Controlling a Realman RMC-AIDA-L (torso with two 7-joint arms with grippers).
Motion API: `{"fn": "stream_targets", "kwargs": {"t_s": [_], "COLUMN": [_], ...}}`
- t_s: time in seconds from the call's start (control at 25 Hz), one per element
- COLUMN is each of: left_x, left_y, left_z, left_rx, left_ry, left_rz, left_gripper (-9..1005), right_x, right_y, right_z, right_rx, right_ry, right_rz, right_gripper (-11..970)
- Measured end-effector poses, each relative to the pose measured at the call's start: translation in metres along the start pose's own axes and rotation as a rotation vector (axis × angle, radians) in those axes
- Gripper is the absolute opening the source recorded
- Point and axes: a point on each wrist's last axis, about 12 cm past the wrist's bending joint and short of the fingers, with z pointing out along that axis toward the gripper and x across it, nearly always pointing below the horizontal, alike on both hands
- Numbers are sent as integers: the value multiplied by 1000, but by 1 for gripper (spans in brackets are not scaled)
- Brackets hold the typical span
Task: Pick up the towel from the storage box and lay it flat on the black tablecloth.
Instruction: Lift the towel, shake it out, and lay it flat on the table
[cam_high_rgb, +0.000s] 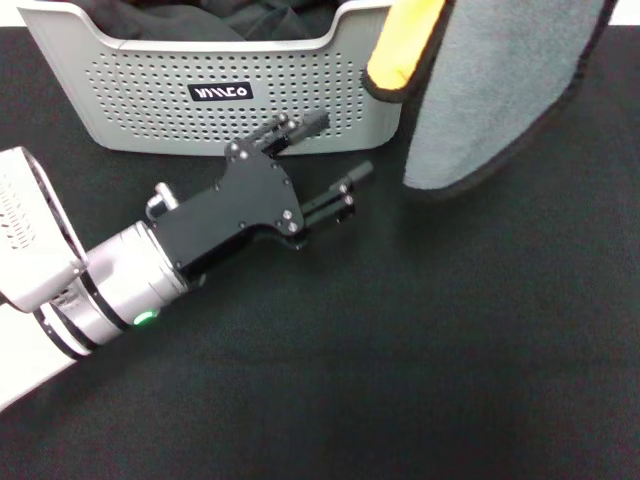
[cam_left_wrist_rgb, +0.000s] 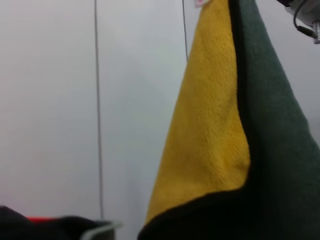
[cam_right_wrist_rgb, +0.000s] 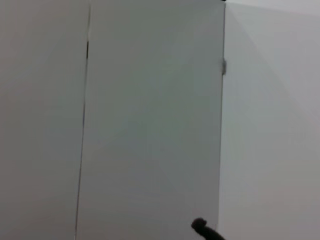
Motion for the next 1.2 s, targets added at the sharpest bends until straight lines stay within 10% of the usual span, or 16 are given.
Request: {"fn": "stream_targets", "kwargs": {"t_s": [0.4,0.84,1.2], "left_x": [-4,2,-2], "left_y": [10,-11,-17], "left_z": [-9,-1,18], "left_rx": [-134,-11,-103], "left_ry": [-41,-24,-61], "left_rz": [130,307,419], "left_gripper": [726,725,726], "right_x": [-3,-9,-7], "right_y": [2,2,2], "right_z": [2,11,13], "right_rx": [-27,-31,-39], "right_ry": [-11,-52,-52], "right_rz": [-3,-6,-3], "right_gripper": [9,9,9]}}
